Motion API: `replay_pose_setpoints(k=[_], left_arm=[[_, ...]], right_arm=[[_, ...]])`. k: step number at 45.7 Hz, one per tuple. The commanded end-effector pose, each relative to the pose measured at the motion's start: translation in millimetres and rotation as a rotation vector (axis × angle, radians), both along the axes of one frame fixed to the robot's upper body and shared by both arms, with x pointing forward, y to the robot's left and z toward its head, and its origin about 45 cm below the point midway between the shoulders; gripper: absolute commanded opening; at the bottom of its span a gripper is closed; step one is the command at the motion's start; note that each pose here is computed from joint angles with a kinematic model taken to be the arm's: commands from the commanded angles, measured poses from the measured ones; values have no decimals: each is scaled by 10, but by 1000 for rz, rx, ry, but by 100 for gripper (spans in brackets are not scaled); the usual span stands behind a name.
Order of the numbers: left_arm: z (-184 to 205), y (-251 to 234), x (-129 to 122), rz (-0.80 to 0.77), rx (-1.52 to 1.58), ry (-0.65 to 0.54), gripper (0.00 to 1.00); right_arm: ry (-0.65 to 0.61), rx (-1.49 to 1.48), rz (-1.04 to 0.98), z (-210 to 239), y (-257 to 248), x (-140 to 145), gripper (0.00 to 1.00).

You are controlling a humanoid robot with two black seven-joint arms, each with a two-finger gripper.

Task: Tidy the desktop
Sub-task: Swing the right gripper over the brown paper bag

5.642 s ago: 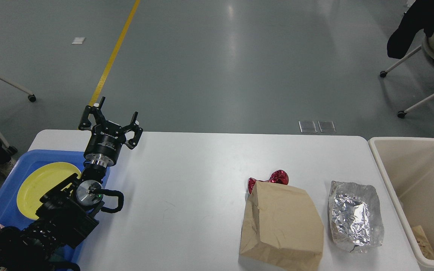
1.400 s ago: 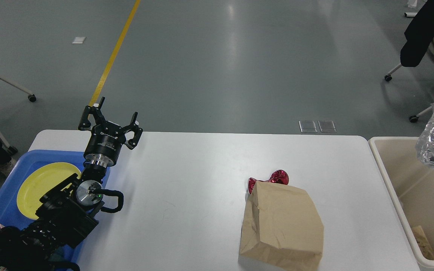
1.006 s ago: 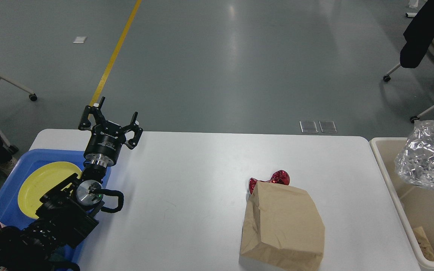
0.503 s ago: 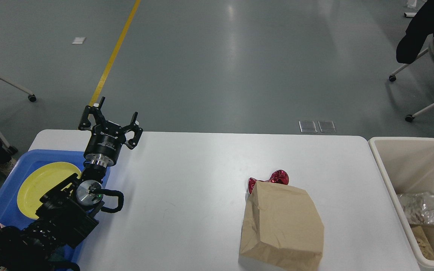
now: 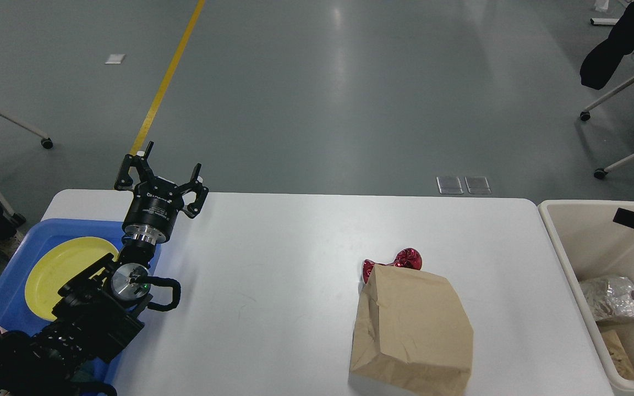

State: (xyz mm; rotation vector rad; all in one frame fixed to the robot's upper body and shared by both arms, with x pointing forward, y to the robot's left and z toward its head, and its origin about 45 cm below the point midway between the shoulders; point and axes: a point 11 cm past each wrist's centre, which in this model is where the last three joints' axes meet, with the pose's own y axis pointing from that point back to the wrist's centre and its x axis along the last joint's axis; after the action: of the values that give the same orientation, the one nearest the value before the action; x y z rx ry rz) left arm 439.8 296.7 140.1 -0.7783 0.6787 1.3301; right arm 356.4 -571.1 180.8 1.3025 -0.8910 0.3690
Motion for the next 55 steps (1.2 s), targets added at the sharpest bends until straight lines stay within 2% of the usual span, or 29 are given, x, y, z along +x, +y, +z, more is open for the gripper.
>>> replay_pose_setpoints(k=[1,7,16,21,32,40,48,55], left_arm=[[0,0,0,0,0,0,97],[0,0,0,0,0,0,97],[0,0,0,0,0,0,97],[-3,3,-1,1,1,1,97],[-3,3,-1,1,1,1,97],[0,0,0,0,0,0,97],[0,0,0,0,0,0,97],[0,0,0,0,0,0,97]], right_arm=[[84,84,10,193,210,148,100],[239,134,54,466,454,246,100],[394,151,190,935,1090,543,100],[467,129,303,1258,1666,736,100],[571,-29,542,1725,2841,883,100],[681,-91,677,1807,3645,692,100],[785,-72,845,1608,4344,308,100],[827,-18,947,1439,4722,108,100]])
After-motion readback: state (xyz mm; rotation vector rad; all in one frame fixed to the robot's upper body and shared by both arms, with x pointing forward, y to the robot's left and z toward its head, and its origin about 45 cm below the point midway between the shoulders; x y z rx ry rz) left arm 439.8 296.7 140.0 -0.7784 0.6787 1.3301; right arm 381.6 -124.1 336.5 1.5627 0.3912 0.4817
